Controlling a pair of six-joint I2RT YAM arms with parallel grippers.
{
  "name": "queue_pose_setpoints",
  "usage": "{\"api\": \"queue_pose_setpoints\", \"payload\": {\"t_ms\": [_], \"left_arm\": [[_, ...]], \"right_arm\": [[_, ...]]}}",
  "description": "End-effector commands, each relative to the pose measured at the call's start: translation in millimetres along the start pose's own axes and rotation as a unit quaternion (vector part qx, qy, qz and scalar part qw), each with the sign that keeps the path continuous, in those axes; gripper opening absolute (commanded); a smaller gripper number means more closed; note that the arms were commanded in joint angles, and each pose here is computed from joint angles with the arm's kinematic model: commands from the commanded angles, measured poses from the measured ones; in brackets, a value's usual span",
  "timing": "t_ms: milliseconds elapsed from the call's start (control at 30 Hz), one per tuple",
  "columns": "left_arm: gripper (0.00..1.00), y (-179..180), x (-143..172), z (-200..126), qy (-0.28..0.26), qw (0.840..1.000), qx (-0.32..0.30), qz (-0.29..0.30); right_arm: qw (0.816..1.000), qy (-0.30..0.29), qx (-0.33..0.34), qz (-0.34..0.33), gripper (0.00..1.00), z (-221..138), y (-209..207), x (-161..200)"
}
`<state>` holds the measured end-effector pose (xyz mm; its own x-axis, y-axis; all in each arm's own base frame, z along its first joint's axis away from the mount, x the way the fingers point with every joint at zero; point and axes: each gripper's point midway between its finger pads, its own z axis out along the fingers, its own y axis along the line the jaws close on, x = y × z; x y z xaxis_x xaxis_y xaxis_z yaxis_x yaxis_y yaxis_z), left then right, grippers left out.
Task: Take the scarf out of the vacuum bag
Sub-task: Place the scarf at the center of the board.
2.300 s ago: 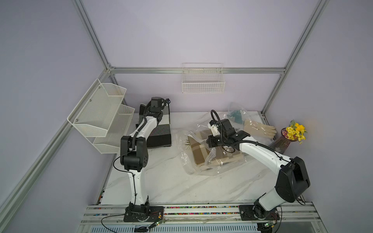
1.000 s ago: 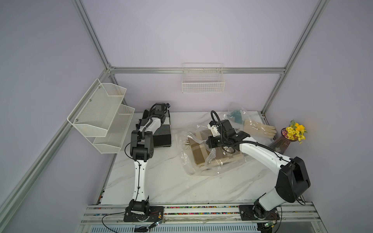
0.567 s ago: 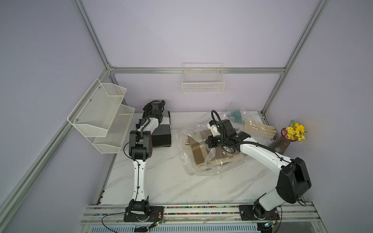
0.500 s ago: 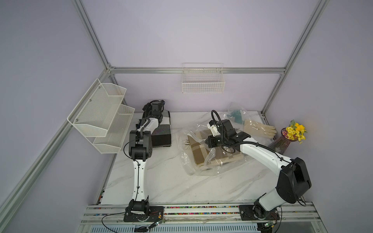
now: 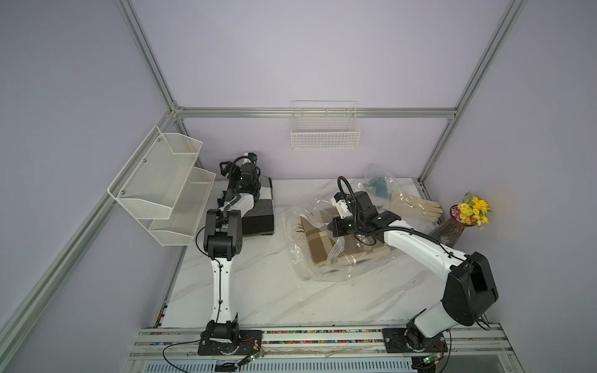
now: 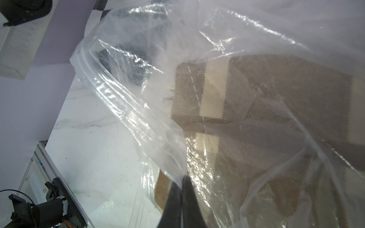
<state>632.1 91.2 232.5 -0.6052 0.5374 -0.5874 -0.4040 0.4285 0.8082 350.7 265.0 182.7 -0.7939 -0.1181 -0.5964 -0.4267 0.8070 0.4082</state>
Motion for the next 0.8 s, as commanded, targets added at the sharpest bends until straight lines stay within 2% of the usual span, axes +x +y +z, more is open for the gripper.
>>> {"api": "queue_pose_setpoints", "payload": {"t_ms": [0, 100, 233, 367, 533, 767], "left_arm": [[1.0, 84.5, -37.3, -30.0, -0.017, 0.993, -0.075, -0.092], [1.0, 104.5, -41.1, -52.4, -0.012, 0.988, -0.095, -0.118], [1.0, 115.3, -54.3, -85.4, -0.021, 0.99, -0.062, -0.122], [1.0, 139.6, -57.4, -117.5, -0.009, 0.984, -0.003, -0.177], [1.0, 163.8, -41.3, -160.2, 0.003, 0.957, 0.094, -0.275], [1.0, 175.2, 1.7, -225.1, 0.008, 0.903, 0.215, -0.373]], "right_arm": [[0.999, -0.037, -0.008, -0.01, 0.0, -12.0, 12.5, -24.8], [0.999, -0.04, -0.007, -0.008, 0.0, -11.7, 13.0, -28.3], [0.999, -0.044, -0.008, -0.005, 0.0, -13.6, 14.3, -30.7], [0.999, -0.048, -0.005, -0.005, 0.0, -18.2, 14.6, -31.9], [1.0, -0.027, 0.001, 0.002, 0.0, -19.0, 11.0, -18.9], [1.0, -0.023, -0.003, 0.008, 0.0, -27.4, 14.1, -16.0]]}}
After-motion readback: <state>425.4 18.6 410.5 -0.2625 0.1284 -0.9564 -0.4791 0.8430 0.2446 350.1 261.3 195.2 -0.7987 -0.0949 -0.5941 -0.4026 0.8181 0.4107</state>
